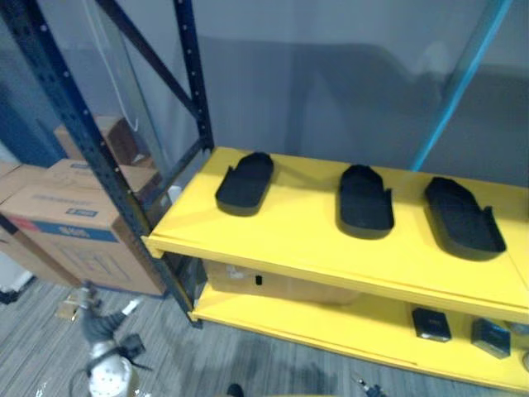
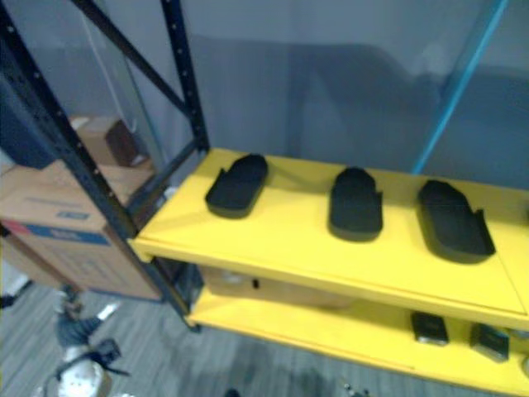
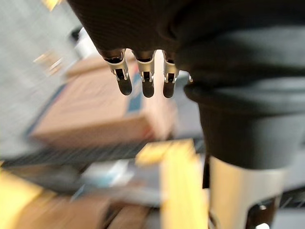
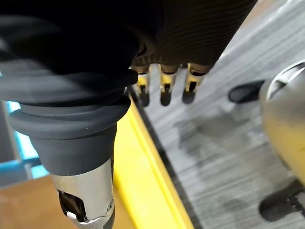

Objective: Walk over and take plastic housings, then place them on the shelf

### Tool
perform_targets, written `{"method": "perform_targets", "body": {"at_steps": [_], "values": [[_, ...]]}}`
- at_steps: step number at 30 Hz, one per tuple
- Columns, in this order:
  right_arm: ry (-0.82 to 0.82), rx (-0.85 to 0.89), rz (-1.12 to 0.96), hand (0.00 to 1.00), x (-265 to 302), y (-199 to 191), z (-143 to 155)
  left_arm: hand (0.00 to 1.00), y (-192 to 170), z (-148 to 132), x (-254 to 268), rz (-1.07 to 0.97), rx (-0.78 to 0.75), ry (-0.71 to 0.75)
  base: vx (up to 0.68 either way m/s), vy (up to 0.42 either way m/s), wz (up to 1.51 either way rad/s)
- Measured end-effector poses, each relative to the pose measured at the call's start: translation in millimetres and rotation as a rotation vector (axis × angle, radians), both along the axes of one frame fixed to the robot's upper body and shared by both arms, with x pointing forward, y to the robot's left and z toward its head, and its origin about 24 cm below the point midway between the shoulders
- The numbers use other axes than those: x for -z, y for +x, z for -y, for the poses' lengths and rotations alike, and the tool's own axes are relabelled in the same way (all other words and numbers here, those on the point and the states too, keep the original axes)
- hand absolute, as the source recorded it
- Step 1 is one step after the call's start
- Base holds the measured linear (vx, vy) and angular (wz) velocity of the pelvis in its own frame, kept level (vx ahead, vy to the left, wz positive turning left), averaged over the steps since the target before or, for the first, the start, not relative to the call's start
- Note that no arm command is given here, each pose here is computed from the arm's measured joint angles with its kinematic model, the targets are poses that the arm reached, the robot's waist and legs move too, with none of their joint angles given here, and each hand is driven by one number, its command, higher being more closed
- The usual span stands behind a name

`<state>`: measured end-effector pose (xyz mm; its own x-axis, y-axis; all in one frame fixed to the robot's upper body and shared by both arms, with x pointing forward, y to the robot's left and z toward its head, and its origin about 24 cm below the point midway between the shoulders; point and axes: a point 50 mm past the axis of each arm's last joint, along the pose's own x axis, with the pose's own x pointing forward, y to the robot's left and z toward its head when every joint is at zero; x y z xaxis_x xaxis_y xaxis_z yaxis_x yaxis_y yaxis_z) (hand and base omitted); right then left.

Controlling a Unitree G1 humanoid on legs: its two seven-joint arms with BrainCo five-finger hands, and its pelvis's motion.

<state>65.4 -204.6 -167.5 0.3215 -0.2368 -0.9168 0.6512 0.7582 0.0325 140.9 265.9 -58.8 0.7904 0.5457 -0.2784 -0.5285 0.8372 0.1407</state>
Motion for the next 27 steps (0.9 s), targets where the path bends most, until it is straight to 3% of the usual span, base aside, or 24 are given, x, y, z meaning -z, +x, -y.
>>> {"method": "perform_targets", "body": {"at_steps": [5,14,27], "values": [[0.016,-0.009,0.002,0.00,-0.4,5.6,0.0,0.00,-22.9,19.1,41.2,-0.179,0.066,-0.199,0.07,-0.046,-0.26],[0.020,-0.007,0.018,0.00,-1.6,13.2,2.2,0.00,-56.2,29.6,75.5,-0.372,0.070,-0.337,0.05,-0.028,-0.08],[0.035,-0.013,-0.013,0.00,1.4,9.4,-3.7,0.00,-100.9,38.1,102.5,-0.600,-0.118,-0.524,0.00,-0.001,-0.02]]}}
